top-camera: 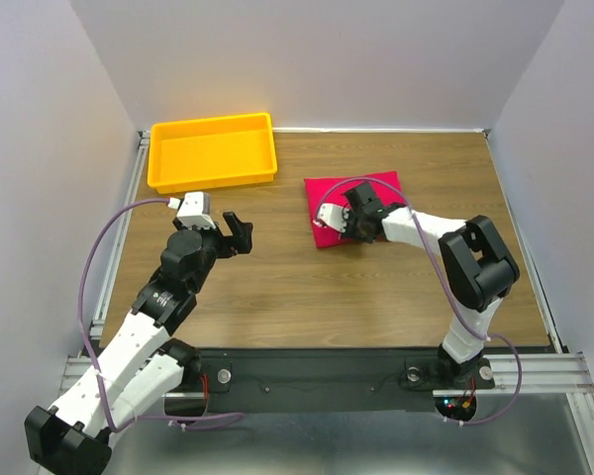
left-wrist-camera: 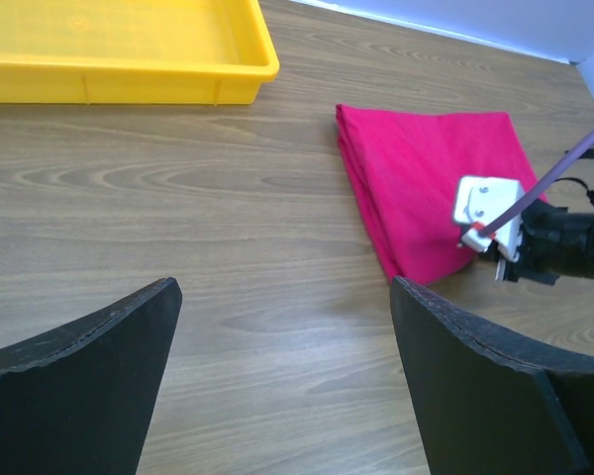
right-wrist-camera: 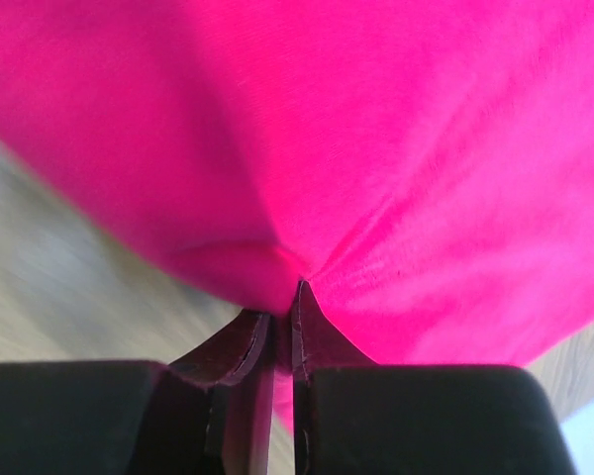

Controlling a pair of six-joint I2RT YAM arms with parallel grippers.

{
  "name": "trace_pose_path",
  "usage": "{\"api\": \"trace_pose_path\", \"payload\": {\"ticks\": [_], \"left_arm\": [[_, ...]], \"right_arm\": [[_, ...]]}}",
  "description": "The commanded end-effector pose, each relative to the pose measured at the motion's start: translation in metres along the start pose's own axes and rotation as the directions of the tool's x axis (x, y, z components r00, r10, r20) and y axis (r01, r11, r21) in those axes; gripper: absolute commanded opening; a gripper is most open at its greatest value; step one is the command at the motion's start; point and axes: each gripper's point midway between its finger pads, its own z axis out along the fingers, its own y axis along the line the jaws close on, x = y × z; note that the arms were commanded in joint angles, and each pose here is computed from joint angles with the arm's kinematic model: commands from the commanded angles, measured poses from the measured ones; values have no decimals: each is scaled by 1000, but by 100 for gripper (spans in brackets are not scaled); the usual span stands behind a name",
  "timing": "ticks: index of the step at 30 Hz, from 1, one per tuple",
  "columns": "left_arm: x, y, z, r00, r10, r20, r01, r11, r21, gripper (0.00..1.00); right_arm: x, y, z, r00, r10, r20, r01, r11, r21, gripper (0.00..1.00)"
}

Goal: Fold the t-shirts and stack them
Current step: Neatly place the folded tshirt to the corner

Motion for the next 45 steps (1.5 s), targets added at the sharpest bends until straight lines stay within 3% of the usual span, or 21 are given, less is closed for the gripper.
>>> {"api": "trace_pose_path", "payload": {"ticks": [1,20,26,37,38,40,41,43,44,45], "left_arm": [[-10,-5,3,999,-18,39,17,1000,20,98],[6,-9,15,1000,-24,-15,24,999,40,98],[12,-10,21,999,-21,-36,23,999,41,98],[18,-14,28,998,-23,-66,27,998,55,98],[19,-14,29,997,-23,-70,27,998,56,98],[18,-16,29,997,-26,-71,31,998,64,98],[18,-18,29,997,-27,-72,32,997,70,98],[17,-19,28,997,-28,-69,34,997,74,98],[15,-19,27,998,-25,-65,30,997,76,98],[15,-19,27,998,-23,-63,28,997,77,98]], "right_arm": [[42,-23,-10,999,11,-40,-10,1000,25,8],[193,-135,-1,995,59,-85,-51,994,93,8],[223,-169,13,995,9,-101,2,994,113,9],[269,-219,29,990,40,-132,-15,983,181,13],[272,-221,29,990,39,-137,-14,983,183,15],[278,-227,27,988,51,-149,-20,980,199,27],[279,-229,24,988,53,-145,-23,979,205,38],[275,-230,16,991,67,-120,-40,976,215,46],[265,-239,2,995,64,-83,-42,969,243,63],[261,-241,-5,994,89,-56,-72,964,256,72]]}}
